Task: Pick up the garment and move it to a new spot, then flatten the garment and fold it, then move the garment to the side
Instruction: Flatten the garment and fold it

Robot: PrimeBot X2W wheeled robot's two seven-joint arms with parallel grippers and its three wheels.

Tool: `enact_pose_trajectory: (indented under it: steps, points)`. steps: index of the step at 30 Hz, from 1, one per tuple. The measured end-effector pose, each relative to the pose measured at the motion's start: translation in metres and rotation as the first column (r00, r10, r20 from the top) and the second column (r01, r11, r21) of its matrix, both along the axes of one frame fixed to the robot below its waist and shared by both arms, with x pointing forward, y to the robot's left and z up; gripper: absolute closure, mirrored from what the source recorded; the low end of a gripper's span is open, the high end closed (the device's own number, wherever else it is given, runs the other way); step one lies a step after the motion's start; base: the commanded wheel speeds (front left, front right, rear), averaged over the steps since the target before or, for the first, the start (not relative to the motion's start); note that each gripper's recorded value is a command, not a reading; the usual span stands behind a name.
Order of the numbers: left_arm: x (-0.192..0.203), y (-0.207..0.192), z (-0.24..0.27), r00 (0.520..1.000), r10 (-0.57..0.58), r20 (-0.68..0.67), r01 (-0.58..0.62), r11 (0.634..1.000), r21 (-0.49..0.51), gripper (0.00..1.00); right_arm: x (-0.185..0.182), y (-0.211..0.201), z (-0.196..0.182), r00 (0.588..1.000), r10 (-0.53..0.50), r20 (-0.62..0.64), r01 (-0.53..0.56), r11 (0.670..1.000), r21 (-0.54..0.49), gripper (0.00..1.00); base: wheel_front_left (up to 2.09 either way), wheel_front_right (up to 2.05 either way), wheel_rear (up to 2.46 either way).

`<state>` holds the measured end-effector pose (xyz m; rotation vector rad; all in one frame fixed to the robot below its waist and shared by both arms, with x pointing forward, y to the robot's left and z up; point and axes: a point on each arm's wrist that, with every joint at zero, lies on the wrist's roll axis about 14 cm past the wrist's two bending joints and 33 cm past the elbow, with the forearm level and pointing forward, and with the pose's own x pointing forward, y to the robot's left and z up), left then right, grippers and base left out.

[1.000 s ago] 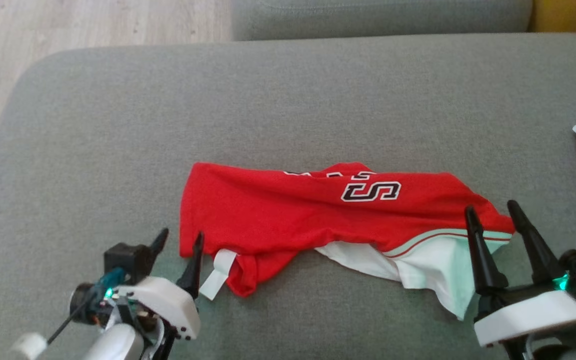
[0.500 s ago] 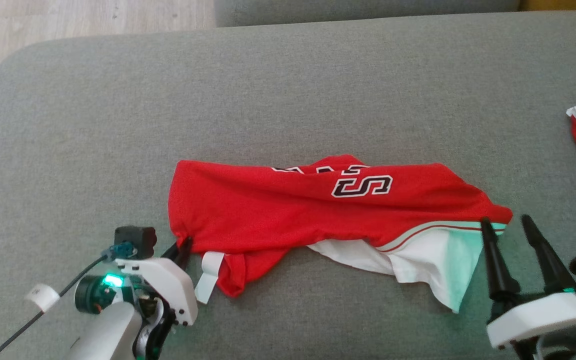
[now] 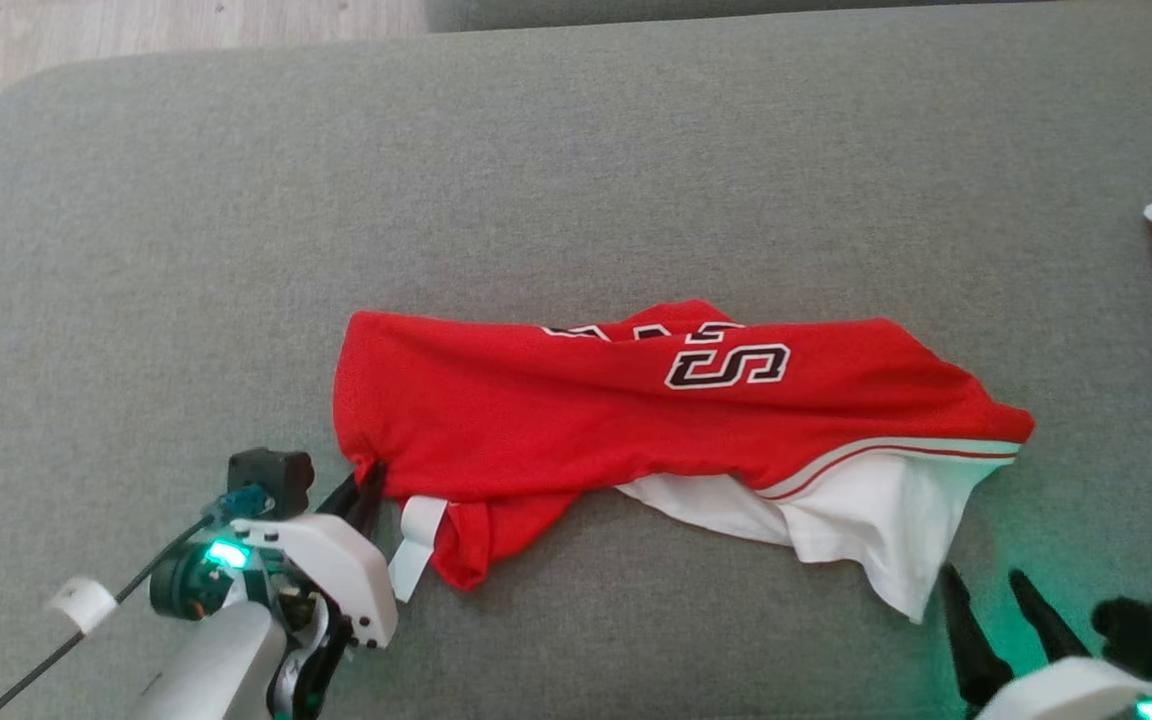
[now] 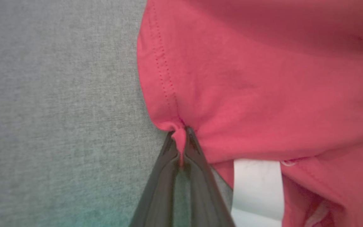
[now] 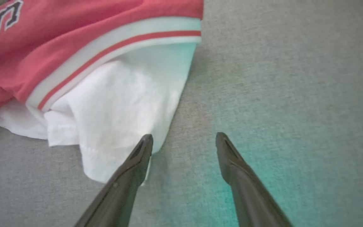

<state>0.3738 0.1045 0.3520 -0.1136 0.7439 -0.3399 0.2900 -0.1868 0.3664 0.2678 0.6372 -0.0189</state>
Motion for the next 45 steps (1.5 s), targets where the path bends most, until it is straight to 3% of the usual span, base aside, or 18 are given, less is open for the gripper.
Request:
enact_pose_trajectory:
  steps: [5,11,12,13,14,22,26,31,35,39,42,45]
  points:
    - [0.001,0.003,0.000,1.000,0.014,0.006,-0.014,1.000,-0.003,1.00,0.013,0.014,0.001,0.999,0.034,0.019,-0.034,0.999,0.027,0.00,0.00,0.00,0.00]
    - [0.002,0.004,0.001,1.000,0.024,0.020,-0.024,1.000,-0.008,1.00,0.003,0.028,-0.018,0.993,0.083,-0.078,-0.079,0.996,0.051,0.00,0.00,0.00,0.00]
    - [0.002,0.005,0.002,0.999,0.030,0.027,-0.030,0.999,-0.012,1.00,0.003,0.030,-0.020,0.991,0.092,-0.094,-0.087,0.995,0.056,0.09,0.00,0.00,0.00]
    - [0.003,0.006,0.003,0.999,0.037,0.036,-0.036,0.999,-0.015,1.00,0.004,0.031,-0.021,0.990,0.097,-0.104,-0.091,0.994,0.060,0.66,0.00,0.00,0.00]
    - [0.003,0.007,0.004,0.998,0.043,0.043,-0.043,0.999,-0.017,1.00,0.005,0.032,-0.021,0.989,0.100,-0.109,-0.094,0.994,0.064,1.00,0.00,0.00,0.00]
    - [0.011,0.009,0.025,0.983,0.096,0.155,-0.088,0.994,-0.057,1.00,0.013,0.033,-0.009,0.992,0.103,-0.078,-0.097,0.993,0.074,1.00,0.00,0.00,0.00]
    - [0.022,0.012,0.063,0.949,0.119,0.293,-0.096,0.991,-0.092,1.00,0.038,0.011,0.033,0.995,0.054,0.087,-0.055,0.998,0.003,1.00,0.00,0.00,0.00]
    - [0.035,0.011,0.136,0.858,0.114,0.501,-0.061,0.991,-0.121,1.00,0.061,-0.013,0.096,0.955,0.033,0.296,-0.003,0.995,-0.103,1.00,0.00,0.00,0.00]
    - [0.032,0.009,0.196,0.757,0.095,0.646,-0.020,0.992,-0.122,1.00,0.075,-0.021,0.164,0.872,0.053,0.486,0.036,0.984,-0.172,1.00,0.00,0.00,0.00]
    - [0.022,0.008,0.254,0.627,0.070,0.775,0.021,0.994,-0.107,1.00,0.081,-0.026,0.242,0.738,0.123,0.664,0.077,0.961,-0.264,1.00,0.00,0.00,0.00]
    - [0.014,0.013,0.312,0.475,0.055,0.878,0.035,0.996,-0.081,1.00,0.076,-0.030,0.308,0.599,0.196,0.776,0.137,0.930,-0.341,1.00,0.00,0.00,0.00]
    - [-0.001,0.016,0.383,0.263,0.031,0.964,0.043,0.998,-0.044,1.00,0.063,-0.032,0.373,0.450,0.267,0.852,0.219,0.892,-0.395,1.00,0.00,0.00,0.00]
